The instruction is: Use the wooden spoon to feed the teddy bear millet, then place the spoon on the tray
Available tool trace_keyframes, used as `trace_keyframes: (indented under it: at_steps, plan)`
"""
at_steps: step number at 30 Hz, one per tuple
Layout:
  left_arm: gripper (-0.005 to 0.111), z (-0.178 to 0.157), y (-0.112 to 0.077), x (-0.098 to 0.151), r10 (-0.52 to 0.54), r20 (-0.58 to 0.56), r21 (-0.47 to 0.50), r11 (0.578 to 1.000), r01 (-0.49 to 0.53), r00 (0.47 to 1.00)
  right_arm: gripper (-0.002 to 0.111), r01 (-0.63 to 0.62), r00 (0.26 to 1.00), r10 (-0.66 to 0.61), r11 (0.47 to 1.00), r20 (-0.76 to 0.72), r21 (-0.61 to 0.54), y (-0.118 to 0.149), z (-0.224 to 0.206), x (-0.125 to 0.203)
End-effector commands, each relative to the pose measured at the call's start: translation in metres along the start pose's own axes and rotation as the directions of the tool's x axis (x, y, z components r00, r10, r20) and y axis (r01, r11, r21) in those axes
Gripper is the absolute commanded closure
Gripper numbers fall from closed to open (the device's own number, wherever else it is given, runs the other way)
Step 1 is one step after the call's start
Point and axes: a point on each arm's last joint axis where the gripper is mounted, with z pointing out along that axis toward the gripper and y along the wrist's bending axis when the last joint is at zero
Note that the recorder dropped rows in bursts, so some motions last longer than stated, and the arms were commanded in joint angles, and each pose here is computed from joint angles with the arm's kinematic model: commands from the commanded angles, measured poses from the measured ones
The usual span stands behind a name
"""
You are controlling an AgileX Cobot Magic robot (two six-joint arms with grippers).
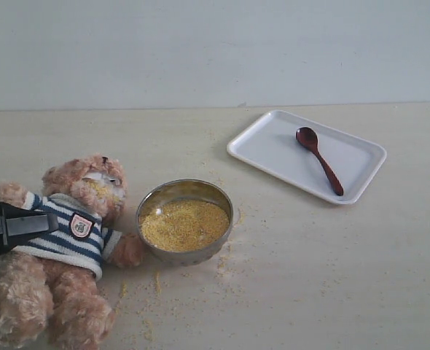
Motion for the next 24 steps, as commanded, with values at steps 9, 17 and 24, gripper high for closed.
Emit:
trace_keyframes:
  at_steps: [9,17,24]
  plan:
    - [0.008,-0.02,-0.013,-0.018,-0.044,0.107,-0.027,0.999,0.047,0.993,0.108,0.007,1.0,-0.007,1.0,0.008,0.008,-0.001,0.0,-0.001]
    - [0.015,-0.06,-0.03,-0.023,-0.113,0.119,-0.082,0.989,0.123,0.986,0.108,0.007,1.0,-0.007,1.0,0.008,0.008,-0.001,0.0,-0.001]
    - [0.075,-0.088,-0.051,-0.035,-0.229,0.315,-0.12,0.953,0.278,0.921,0.108,0.008,1.0,-0.008,1.0,0.008,0.006,0.0,0.0,-0.001]
